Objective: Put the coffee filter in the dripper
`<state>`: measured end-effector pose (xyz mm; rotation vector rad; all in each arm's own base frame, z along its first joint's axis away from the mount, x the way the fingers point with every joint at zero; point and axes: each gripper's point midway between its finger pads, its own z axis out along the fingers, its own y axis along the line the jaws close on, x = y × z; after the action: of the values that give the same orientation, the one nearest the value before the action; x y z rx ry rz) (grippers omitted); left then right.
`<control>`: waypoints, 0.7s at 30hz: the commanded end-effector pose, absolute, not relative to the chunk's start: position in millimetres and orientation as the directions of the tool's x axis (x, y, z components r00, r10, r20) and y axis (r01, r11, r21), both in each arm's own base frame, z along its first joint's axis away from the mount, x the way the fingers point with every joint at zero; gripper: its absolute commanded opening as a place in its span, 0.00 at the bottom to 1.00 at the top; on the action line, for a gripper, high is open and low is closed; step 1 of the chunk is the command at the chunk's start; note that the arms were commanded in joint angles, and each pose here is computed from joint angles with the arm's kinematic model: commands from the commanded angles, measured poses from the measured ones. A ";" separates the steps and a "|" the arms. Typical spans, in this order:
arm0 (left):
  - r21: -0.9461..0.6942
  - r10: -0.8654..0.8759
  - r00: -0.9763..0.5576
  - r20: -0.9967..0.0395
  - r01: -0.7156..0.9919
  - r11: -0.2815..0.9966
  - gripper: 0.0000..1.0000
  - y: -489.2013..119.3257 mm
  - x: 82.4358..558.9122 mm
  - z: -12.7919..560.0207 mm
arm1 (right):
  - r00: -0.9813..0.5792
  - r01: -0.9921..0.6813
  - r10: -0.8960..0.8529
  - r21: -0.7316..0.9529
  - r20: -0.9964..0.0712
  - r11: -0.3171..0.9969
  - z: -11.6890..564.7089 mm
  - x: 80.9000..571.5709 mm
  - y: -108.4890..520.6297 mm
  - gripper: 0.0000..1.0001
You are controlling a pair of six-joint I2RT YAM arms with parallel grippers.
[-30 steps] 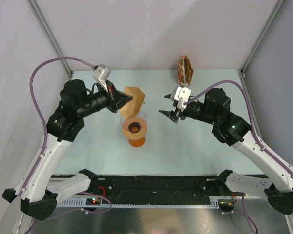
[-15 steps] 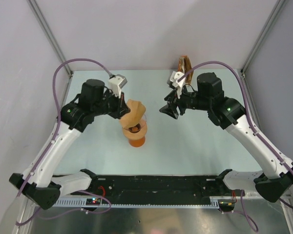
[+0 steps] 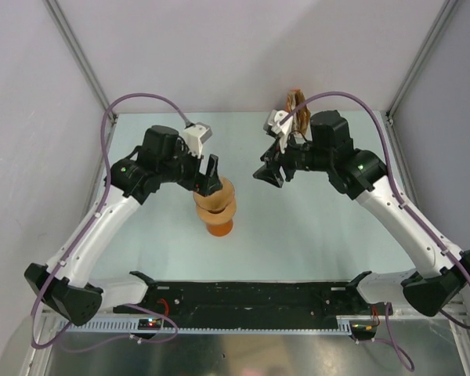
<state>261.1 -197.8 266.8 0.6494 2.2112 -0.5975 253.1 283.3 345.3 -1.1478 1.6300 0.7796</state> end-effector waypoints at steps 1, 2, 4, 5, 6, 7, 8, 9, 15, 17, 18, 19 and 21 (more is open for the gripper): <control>-0.235 0.164 -0.501 -0.850 0.638 0.733 0.96 -191.4 255.8 317.8 | -0.055 -0.949 -0.300 -0.043 -0.952 0.312 365.2 252.3 296.7 0.57; -0.245 0.131 -0.493 -0.860 0.624 0.742 0.98 -185.2 257.7 326.2 | -0.046 -0.951 -0.304 -0.051 -0.952 0.304 365.6 252.7 300.5 0.56; -0.251 0.066 -0.454 -0.888 0.600 0.760 0.99 -172.0 259.5 346.4 | -0.026 -0.958 -0.315 -0.067 -0.949 0.280 365.6 250.6 310.3 0.53; -0.249 0.034 -0.429 -0.903 0.584 0.772 0.99 -164.7 261.0 356.5 | -0.016 -0.960 -0.322 -0.076 -0.947 0.270 365.2 249.2 315.7 0.52; -0.256 -0.009 -0.409 -0.913 0.554 0.792 0.99 -154.9 264.7 365.9 | -0.010 -0.962 -0.332 -0.081 -0.943 0.260 363.6 249.5 321.7 0.51; -0.263 -0.044 -0.391 -0.919 0.527 0.808 1.00 -146.5 266.4 373.8 | 0.000 -0.964 -0.335 -0.089 -0.942 0.249 366.0 248.4 327.9 0.49; -0.285 -0.092 -0.383 -0.919 0.484 0.827 1.00 -135.1 270.6 380.1 | -0.002 -0.967 -0.347 -0.086 -0.938 0.239 362.5 249.1 334.1 0.47; -0.305 -0.131 -0.378 -0.916 0.449 0.840 1.00 -125.9 273.6 384.3 | 0.002 -0.969 -0.355 -0.089 -0.935 0.230 362.4 249.0 340.8 0.45; -0.378 -0.245 -0.398 -0.884 0.299 0.876 1.00 -85.0 289.9 377.8 | -0.006 -0.982 -0.475 -0.085 -0.880 0.170 336.3 250.0 379.9 0.35; -0.373 -0.242 -0.409 -0.880 0.281 0.884 1.00 -77.5 289.8 371.0 | -0.017 -0.985 -0.517 -0.075 -0.856 0.156 322.8 251.8 389.2 0.33; -0.373 -0.240 -0.420 -0.875 0.272 0.887 1.00 -75.7 288.8 365.6 | -0.025 -0.987 -0.539 -0.067 -0.842 0.149 314.4 251.6 392.7 0.33; -0.377 -0.242 -0.429 -0.870 0.263 0.888 1.00 -74.2 287.9 361.2 | -0.032 -0.988 -0.558 -0.058 -0.829 0.143 306.1 252.4 396.1 0.32; -0.393 -0.251 -0.450 -0.857 0.257 0.883 1.00 -75.1 284.8 352.5 | -0.046 -0.991 -0.590 -0.039 -0.806 0.131 291.3 250.8 399.5 0.30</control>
<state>292.0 -73.4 361.9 0.0289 1.9299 -0.5317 253.9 400.8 310.2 -1.4681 1.6530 0.7864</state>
